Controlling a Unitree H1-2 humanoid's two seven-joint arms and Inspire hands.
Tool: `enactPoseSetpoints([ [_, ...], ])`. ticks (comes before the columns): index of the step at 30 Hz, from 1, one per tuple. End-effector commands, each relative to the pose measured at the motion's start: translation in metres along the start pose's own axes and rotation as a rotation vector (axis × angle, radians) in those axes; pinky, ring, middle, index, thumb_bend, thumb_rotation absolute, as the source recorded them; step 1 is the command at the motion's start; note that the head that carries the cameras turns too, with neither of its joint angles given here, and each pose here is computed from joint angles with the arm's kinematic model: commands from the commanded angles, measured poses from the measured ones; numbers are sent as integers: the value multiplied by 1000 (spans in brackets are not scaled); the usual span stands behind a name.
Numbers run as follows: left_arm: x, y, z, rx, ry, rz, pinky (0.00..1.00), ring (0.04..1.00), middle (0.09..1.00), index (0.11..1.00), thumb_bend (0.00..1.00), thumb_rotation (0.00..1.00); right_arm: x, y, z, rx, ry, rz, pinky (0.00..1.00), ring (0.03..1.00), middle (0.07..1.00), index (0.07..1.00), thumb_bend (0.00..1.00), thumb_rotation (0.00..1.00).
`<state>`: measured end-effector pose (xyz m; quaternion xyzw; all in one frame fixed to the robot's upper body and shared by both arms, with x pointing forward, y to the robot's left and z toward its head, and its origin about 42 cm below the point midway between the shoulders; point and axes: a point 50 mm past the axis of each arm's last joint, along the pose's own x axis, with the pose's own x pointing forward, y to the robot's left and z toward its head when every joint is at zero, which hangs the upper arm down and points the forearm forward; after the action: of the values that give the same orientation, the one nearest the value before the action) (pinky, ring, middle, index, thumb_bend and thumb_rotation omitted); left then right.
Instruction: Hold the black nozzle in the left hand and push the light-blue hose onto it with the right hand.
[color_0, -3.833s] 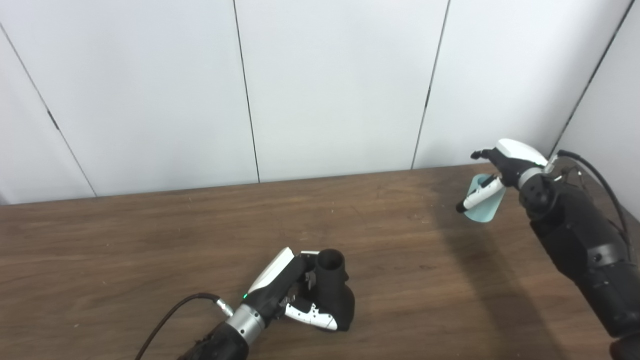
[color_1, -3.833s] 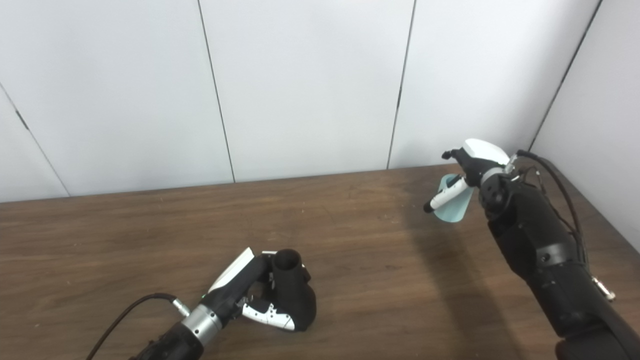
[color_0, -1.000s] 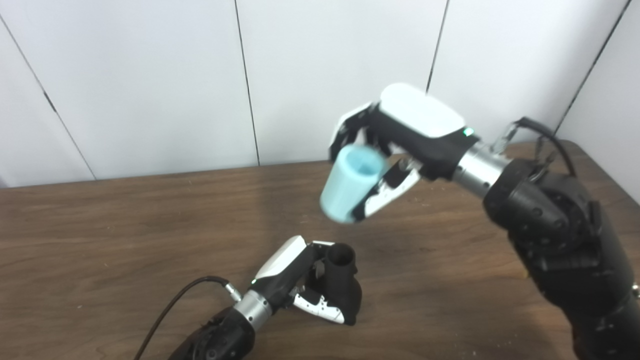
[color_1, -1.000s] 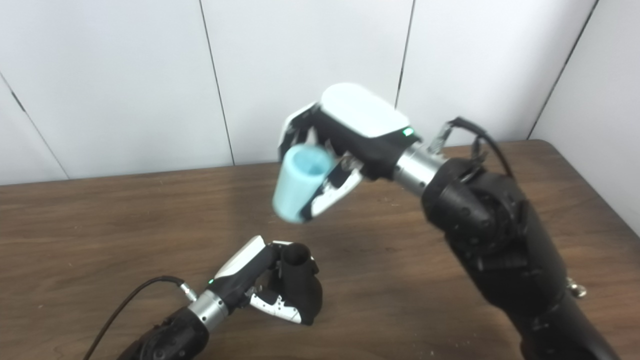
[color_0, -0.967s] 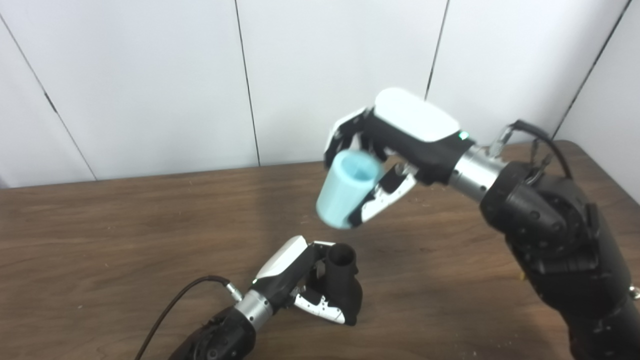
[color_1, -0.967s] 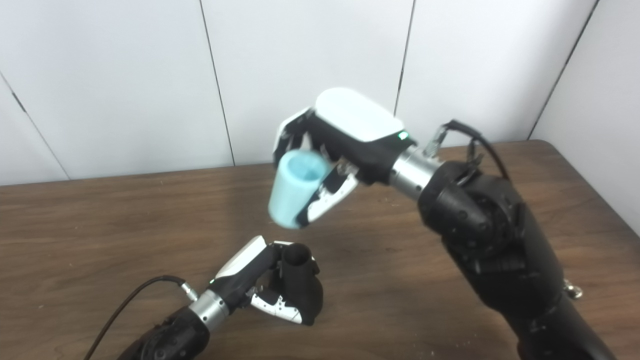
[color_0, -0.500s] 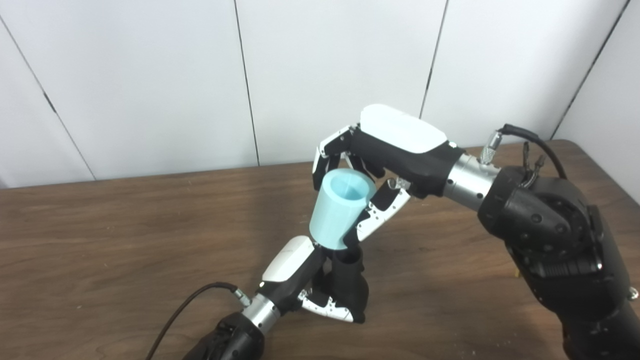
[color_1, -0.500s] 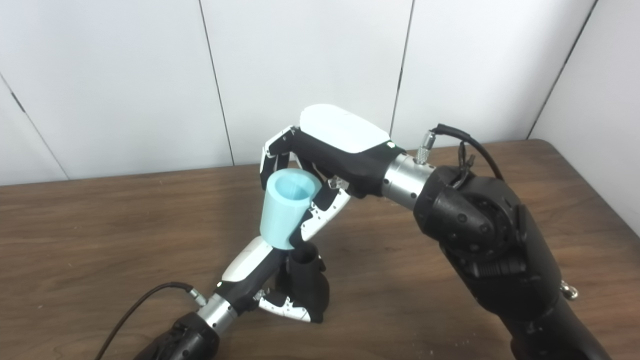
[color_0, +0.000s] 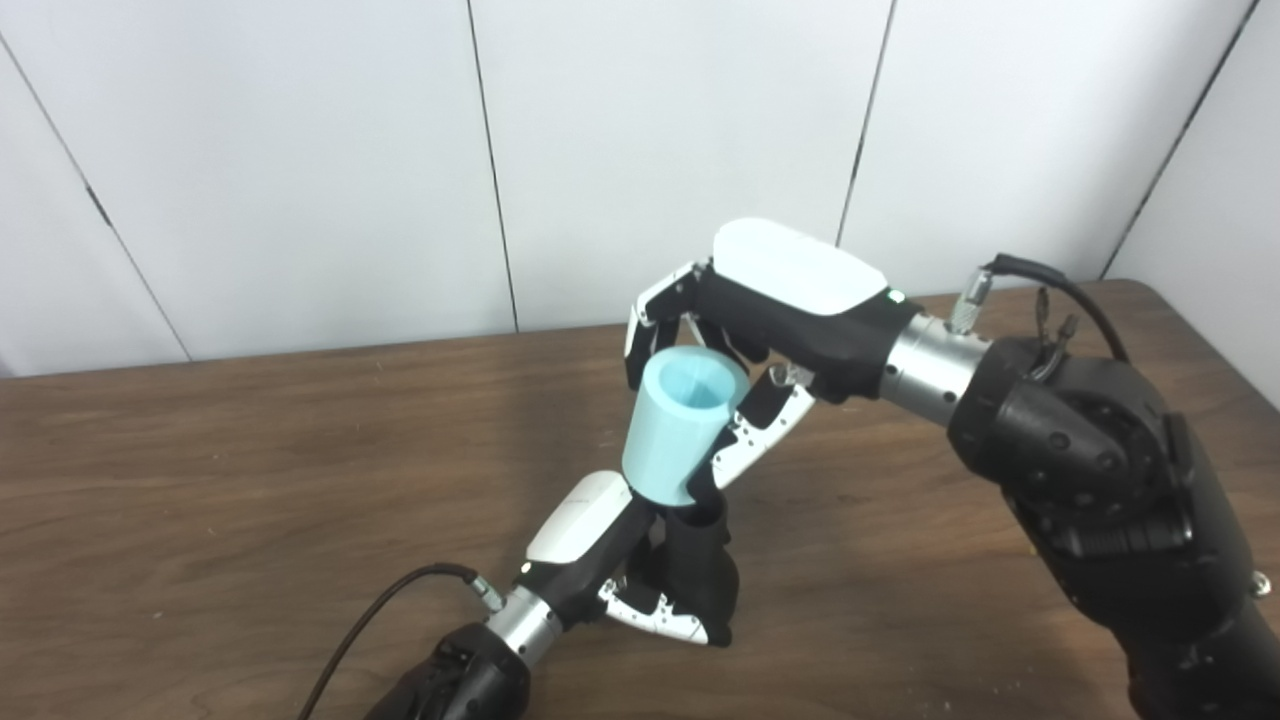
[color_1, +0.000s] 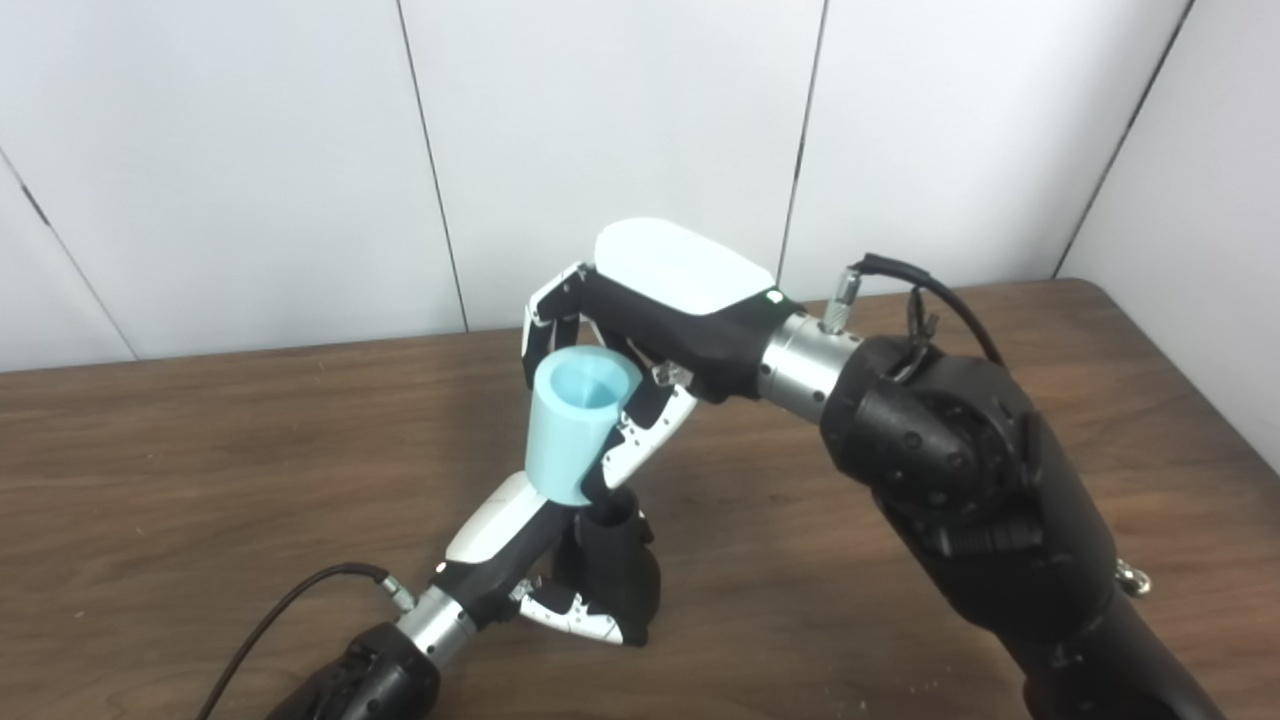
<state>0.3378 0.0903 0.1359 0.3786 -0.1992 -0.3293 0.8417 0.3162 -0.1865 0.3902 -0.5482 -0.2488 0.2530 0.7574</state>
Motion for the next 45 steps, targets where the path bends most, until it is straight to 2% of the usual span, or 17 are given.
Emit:
enactPoseSetpoints([
  [1,-37,-39,-34,74,196,-230,289,276,318,471,512,84,0,-16,3,-74,12,-45,155,247,472,483,529,0],
  [4,-37,-39,-34,84,195,-236,286,274,319,470,512,83,2,-15,3,-103,33,-27,187,277,409,517,520,0],
  [6,-37,-39,-33,93,194,-242,288,275,319,470,512,83,3,-14,2,-118,40,-13,188,269,459,490,527,0],
  [8,-37,-38,-32,101,194,-246,289,276,320,471,512,83,3,-13,2,-121,45,-2,187,267,469,485,528,0],
  [25,-38,-35,-30,120,198,-255,296,278,324,471,512,85,5,3,-2,-99,92,19,130,216,471,483,529,0],
  [37,-39,-36,-30,122,195,-246,297,279,324,471,512,85,4,16,-3,-53,87,92,138,222,471,482,529,0],
  [45,-40,-35,-29,126,196,-249,295,279,324,471,512,85,3,17,-7,-6,82,155,155,234,471,481,528,0],
])
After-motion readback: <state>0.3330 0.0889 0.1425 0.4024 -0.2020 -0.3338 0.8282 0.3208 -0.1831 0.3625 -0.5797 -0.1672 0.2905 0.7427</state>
